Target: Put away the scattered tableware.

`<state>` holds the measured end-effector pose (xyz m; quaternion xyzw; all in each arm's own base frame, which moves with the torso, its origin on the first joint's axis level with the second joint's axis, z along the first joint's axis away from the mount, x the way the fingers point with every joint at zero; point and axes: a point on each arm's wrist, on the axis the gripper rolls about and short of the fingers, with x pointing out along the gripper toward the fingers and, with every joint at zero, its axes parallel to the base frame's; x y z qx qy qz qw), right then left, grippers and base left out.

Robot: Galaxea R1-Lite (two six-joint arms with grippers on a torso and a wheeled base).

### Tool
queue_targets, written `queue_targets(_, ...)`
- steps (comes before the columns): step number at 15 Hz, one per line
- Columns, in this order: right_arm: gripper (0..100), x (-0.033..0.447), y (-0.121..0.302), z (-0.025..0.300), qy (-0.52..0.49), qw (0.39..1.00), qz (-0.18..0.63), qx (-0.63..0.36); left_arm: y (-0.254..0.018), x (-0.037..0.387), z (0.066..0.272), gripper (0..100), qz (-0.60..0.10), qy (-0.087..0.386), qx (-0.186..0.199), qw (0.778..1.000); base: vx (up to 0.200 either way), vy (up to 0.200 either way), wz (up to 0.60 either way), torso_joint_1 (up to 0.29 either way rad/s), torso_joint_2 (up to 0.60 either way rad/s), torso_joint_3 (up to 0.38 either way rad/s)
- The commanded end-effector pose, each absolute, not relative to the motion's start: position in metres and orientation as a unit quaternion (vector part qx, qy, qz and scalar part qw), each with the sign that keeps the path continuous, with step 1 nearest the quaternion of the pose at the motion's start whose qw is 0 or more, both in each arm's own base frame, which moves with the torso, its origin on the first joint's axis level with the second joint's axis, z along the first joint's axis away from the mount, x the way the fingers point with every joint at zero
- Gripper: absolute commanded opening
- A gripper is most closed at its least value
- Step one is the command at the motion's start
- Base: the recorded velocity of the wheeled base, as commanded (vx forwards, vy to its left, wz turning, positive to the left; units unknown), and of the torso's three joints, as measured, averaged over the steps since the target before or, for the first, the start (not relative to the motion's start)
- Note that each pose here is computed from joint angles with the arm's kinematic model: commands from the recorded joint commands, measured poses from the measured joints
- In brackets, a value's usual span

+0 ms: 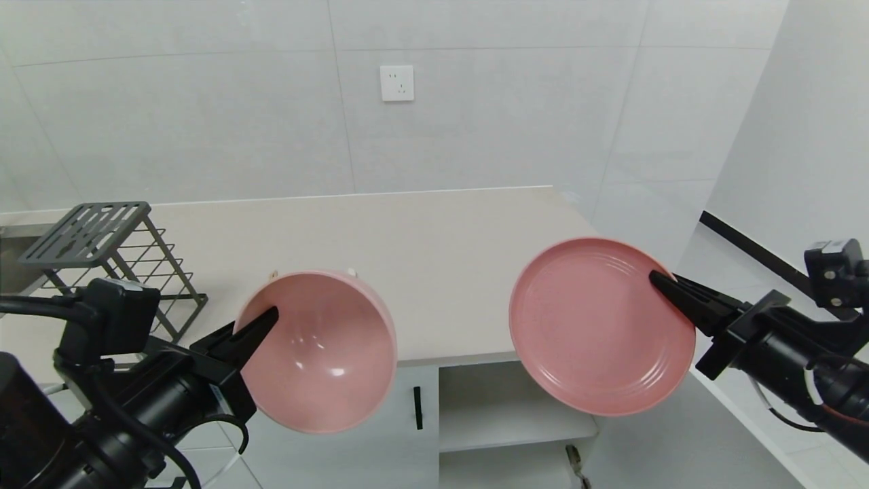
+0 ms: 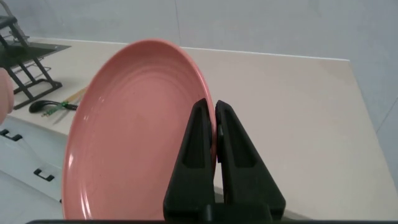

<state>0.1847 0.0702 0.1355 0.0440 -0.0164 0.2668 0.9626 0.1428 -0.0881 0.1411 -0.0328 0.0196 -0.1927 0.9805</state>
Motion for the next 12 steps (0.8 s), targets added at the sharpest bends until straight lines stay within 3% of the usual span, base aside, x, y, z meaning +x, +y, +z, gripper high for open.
queue_targets(1, 0, 0.185, 0.071, 0.134, -0.012, 0.962, 0.268, 0.043, -0.089, 0.144, 0.14, 0, -0.193, 0.022, -0.032, 0.98, 0.0, 0.0, 0.0, -0.271, 0.54, 0.271)
queue_targets(11, 0, 0.18, 0.069, 0.111, 0.038, 0.963, 0.267, 0.002, -0.095, 0.14, 0.121, 0, -0.213, 0.072, -0.013, 0.974, 0.0, 0.0, 0.0, -0.27, 0.53, 0.258)
queue_targets(12, 0, 0.182, 0.07, 0.107, 0.05, 0.962, 0.267, 0.001, -0.097, 0.141, 0.113, 0, -0.217, 0.093, -0.004, 0.972, 0.0, 0.0, 0.0, -0.261, 0.5, 0.237)
